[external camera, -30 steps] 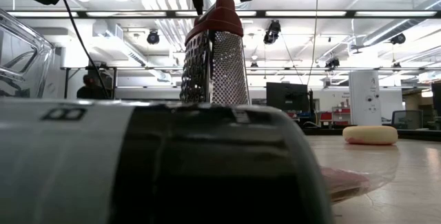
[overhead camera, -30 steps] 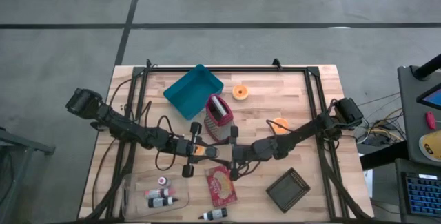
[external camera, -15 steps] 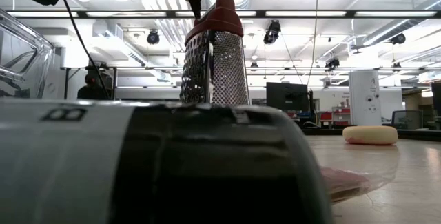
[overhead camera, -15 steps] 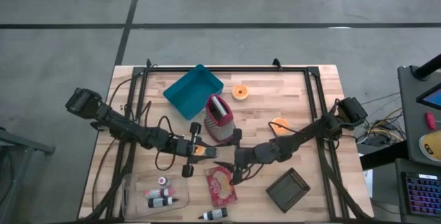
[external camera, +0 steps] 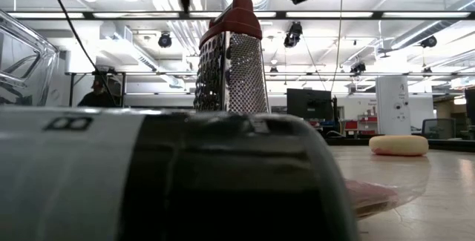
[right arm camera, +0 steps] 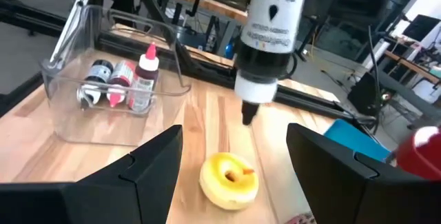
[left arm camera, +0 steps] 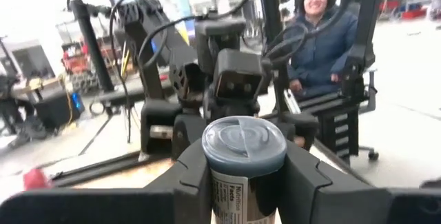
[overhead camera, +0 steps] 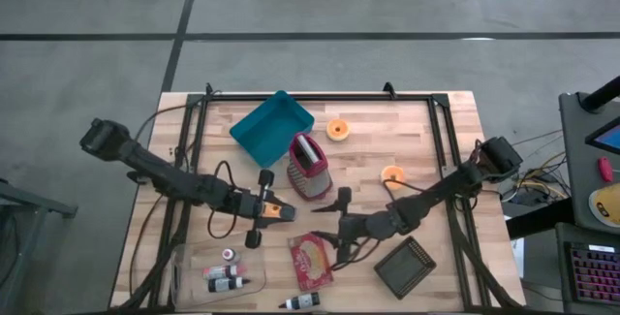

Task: Pick & Place Food Item
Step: Put the top black food coloring into the transparent bin

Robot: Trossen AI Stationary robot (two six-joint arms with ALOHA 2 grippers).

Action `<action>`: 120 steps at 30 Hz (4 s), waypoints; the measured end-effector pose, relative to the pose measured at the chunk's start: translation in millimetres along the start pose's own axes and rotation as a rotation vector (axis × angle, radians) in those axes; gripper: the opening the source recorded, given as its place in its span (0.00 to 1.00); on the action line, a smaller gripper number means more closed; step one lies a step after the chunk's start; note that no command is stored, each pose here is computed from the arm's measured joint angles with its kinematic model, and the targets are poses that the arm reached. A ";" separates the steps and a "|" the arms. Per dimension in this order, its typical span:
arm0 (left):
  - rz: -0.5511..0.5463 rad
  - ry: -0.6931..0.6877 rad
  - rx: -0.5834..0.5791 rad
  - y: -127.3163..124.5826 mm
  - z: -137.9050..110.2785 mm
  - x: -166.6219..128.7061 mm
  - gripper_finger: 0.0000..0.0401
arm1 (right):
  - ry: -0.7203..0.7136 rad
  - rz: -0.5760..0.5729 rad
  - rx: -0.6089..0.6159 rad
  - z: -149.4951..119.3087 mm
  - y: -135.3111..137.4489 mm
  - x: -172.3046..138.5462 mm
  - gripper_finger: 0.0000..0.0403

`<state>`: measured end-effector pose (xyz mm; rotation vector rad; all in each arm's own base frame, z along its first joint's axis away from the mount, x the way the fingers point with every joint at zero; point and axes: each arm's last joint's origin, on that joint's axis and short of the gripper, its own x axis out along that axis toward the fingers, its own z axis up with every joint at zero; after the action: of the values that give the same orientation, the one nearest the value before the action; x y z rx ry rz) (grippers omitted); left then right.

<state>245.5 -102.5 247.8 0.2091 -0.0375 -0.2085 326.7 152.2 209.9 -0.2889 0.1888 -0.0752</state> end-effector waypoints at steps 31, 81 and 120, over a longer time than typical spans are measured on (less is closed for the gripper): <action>0.093 0.483 -0.137 -49.9 36.8 -75.4 0.27 | 0.041 -0.030 0.043 -16.3 5.4 -55.8 0.62; -0.112 1.177 -0.568 -119.1 -2.3 -99.5 0.26 | 0.022 -0.090 0.104 -19.5 2.3 -95.9 0.62; -0.117 1.246 -0.523 -138.9 -27.0 -87.8 0.43 | 0.020 -0.083 0.109 -19.2 3.4 -96.8 0.62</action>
<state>133.2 -211.6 190.9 -0.2088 1.2574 -0.1692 228.3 159.9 207.8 -0.1872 0.1915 -0.1699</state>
